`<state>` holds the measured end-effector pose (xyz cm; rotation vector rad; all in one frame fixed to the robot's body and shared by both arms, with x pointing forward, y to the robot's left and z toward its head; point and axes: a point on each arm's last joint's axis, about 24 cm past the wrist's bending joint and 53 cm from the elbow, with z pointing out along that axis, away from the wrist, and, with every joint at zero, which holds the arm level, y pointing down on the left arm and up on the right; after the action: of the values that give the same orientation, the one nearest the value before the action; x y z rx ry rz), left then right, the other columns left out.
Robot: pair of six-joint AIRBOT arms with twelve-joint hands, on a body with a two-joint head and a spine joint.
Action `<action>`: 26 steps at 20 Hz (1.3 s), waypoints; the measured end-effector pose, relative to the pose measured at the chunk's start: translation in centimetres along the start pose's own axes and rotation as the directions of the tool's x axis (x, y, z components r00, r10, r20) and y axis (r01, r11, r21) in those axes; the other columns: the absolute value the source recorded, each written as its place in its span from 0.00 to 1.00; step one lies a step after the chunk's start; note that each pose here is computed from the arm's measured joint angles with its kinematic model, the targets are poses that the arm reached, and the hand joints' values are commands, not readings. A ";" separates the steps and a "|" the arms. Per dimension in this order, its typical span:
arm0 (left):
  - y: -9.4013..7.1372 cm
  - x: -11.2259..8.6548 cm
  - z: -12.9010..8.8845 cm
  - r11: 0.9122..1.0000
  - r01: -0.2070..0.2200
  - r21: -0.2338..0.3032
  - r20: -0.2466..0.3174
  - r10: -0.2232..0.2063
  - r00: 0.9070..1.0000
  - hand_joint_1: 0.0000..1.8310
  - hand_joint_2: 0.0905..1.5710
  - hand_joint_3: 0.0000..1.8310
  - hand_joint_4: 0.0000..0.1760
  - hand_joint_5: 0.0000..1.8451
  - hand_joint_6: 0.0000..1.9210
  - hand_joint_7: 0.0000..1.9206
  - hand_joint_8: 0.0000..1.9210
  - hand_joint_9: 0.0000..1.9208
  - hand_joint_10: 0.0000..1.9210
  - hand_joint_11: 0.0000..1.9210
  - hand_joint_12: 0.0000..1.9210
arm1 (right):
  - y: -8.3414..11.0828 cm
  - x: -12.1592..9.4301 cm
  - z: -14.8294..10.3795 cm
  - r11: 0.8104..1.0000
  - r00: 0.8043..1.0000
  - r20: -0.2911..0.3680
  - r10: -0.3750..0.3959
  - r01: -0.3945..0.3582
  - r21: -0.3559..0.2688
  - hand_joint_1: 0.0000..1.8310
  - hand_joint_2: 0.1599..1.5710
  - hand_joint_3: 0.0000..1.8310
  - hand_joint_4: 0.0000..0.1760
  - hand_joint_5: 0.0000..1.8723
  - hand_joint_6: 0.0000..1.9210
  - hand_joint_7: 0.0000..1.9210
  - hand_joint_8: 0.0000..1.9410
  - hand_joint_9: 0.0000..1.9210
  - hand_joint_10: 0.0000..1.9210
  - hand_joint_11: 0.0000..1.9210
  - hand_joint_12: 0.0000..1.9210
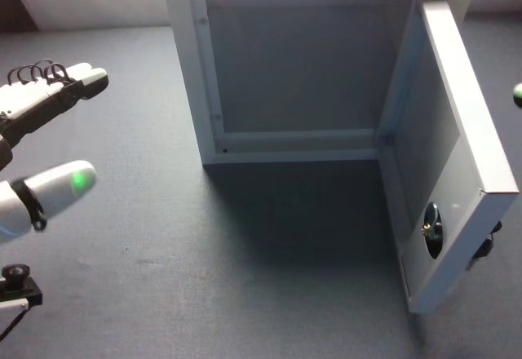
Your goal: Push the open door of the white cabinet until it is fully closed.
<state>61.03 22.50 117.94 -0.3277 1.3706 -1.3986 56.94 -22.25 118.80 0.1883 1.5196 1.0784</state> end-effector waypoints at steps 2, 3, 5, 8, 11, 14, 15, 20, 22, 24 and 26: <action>0.0 -0.1 0.0 1.000 0.000 -0.002 0.003 0.000 1.000 0.04 0.88 0.00 0.00 0.07 0.00 0.04 0.00 0.04 0.01 0.00 0.19 | 0.0 0.1 0.0 1.000 1.000 -0.002 0.000 0.000 0.002 0.30 0.86 0.00 0.00 0.12 0.03 0.05 0.00 0.00 0.13 0.00 0.52; 0.0 -0.1 0.0 1.000 0.000 -0.002 0.003 0.000 1.000 0.04 0.88 0.00 0.00 0.07 0.00 0.04 0.00 0.04 0.01 0.00 0.19 | 0.0 0.1 0.0 1.000 1.000 -0.004 -0.001 0.001 0.000 0.31 0.86 0.00 0.00 0.12 0.02 0.06 0.00 0.01 0.13 0.00 0.51; 0.1 -0.1 0.0 1.000 0.000 -0.004 0.002 0.000 1.000 0.04 0.88 0.00 0.00 0.07 0.00 0.04 0.00 0.04 0.00 0.00 0.22 | 0.3 0.4 0.0 1.000 1.000 -0.017 -0.004 0.004 -0.011 0.31 0.86 0.00 0.00 0.13 0.02 0.06 0.00 0.01 0.14 0.00 0.54; 0.2 0.0 -0.1 1.000 0.000 -0.007 0.001 0.000 1.000 0.05 0.87 0.00 0.00 0.07 0.00 0.04 0.00 0.04 0.00 0.00 0.21 | 0.9 1.0 -0.1 1.000 0.999 -0.038 -0.005 0.004 -0.030 0.31 0.85 0.00 0.00 0.13 0.01 0.06 0.00 0.00 0.17 0.00 0.62; 0.2 -0.1 -0.1 1.000 0.000 -0.008 0.005 0.000 1.000 0.06 0.87 0.00 0.00 0.08 0.00 0.04 0.00 0.04 0.00 0.00 0.18 | 1.8 1.6 0.0 0.998 0.997 -0.069 -0.017 0.012 -0.064 0.31 0.83 0.00 0.00 0.14 0.01 0.08 0.00 0.00 0.23 0.00 0.71; 0.1 -0.3 -0.1 1.000 0.000 -0.005 0.012 0.000 1.000 0.09 0.88 0.00 0.00 0.08 0.00 0.05 0.00 0.04 0.00 0.00 0.19 | 2.2 2.1 0.0 0.996 0.995 -0.093 -0.025 0.018 -0.082 0.30 0.82 0.00 0.00 0.15 0.00 0.09 0.00 0.00 0.25 0.00 0.64; 0.2 -0.4 -0.2 1.000 0.001 -0.006 0.017 -0.001 1.000 0.09 0.87 0.00 0.00 0.08 0.00 0.05 0.00 0.04 0.00 0.00 0.19 | 2.3 2.5 -0.1 0.996 0.994 -0.106 -0.028 0.019 -0.087 0.30 0.82 0.00 0.00 0.14 0.00 0.08 0.00 0.01 0.22 0.00 0.58; 0.1 -0.7 -0.3 1.000 0.001 -0.002 0.030 -0.001 1.000 0.11 0.87 0.00 0.00 0.08 0.00 0.03 0.00 0.03 0.00 0.00 0.18 | 2.7 3.1 0.1 0.995 0.990 -0.134 -0.035 0.022 -0.101 0.29 0.80 0.00 0.00 0.15 0.00 0.11 0.00 0.04 0.17 0.00 0.61; 0.1 -0.8 -0.3 1.000 0.001 0.000 0.033 -0.001 0.999 0.09 0.87 0.00 0.00 0.07 0.00 0.03 0.00 0.03 0.00 0.00 0.17 | 3.2 3.5 0.2 0.993 0.988 -0.149 -0.040 0.022 -0.119 0.27 0.81 0.00 0.00 0.15 0.00 0.12 0.00 0.05 0.17 0.00 0.66; 0.0 -0.9 -0.3 1.000 0.000 0.002 0.034 -0.001 0.999 0.09 0.87 0.00 0.00 0.07 0.00 0.03 0.00 0.02 0.00 0.00 0.16 | 3.6 4.0 0.4 0.990 0.985 -0.166 -0.044 0.021 -0.137 0.26 0.81 0.00 0.00 0.14 0.00 0.11 0.00 0.04 0.17 0.00 0.66; 0.0 -1.0 -0.4 1.000 0.000 0.001 0.039 0.000 0.999 0.10 0.87 0.00 0.00 0.07 0.00 0.03 0.00 0.03 0.00 0.00 0.16 | 4.1 4.4 1.0 0.987 0.984 -0.177 -0.036 0.007 -0.161 0.28 0.81 0.00 0.00 0.14 0.00 0.11 0.00 0.05 0.17 0.00 0.66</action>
<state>61.12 23.50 118.28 -0.3528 1.3378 -1.3858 54.72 -16.55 118.72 -0.0378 1.5819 1.2207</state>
